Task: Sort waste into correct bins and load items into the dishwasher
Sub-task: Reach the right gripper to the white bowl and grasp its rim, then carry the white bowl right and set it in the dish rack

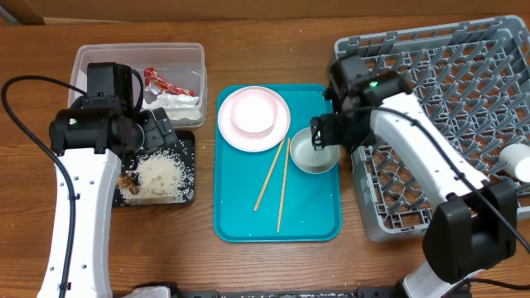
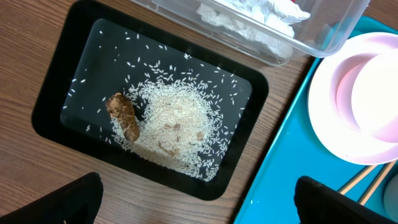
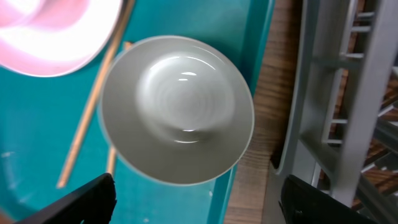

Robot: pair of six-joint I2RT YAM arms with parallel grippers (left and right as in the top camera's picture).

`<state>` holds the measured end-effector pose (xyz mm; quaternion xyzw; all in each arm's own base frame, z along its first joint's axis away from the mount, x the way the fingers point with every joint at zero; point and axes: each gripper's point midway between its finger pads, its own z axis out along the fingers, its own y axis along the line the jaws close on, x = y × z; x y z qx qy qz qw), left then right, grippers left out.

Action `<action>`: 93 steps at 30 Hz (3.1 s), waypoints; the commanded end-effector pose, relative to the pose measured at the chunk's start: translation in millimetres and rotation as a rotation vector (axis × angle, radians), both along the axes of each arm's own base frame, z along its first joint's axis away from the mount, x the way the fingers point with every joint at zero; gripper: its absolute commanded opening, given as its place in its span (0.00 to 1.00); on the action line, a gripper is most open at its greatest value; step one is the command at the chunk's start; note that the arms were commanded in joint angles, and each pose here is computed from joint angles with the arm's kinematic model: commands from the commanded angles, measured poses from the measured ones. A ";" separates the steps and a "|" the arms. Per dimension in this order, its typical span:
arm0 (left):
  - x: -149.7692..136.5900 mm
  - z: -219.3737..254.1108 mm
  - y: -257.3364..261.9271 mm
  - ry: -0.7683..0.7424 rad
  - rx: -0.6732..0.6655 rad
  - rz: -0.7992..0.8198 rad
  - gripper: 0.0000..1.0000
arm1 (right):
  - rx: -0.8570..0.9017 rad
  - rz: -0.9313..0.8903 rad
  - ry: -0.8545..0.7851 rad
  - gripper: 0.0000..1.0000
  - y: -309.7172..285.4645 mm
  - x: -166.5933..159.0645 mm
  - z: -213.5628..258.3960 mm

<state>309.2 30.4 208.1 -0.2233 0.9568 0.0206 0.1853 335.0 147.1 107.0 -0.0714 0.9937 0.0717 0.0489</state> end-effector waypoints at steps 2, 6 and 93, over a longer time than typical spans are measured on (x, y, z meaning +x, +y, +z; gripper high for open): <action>2.0 4.8 2.1 -0.018 -0.004 0.022 1.00 | -0.103 0.019 -0.041 0.87 -4.3 -3.7 -18.1; 2.0 4.8 2.1 -0.018 -0.004 0.022 1.00 | -0.107 0.052 -0.043 0.87 5.6 -11.8 -36.8; 2.1 4.1 2.1 -0.015 -0.004 0.022 1.00 | -0.097 -0.172 -0.056 0.04 4.4 -8.8 -22.2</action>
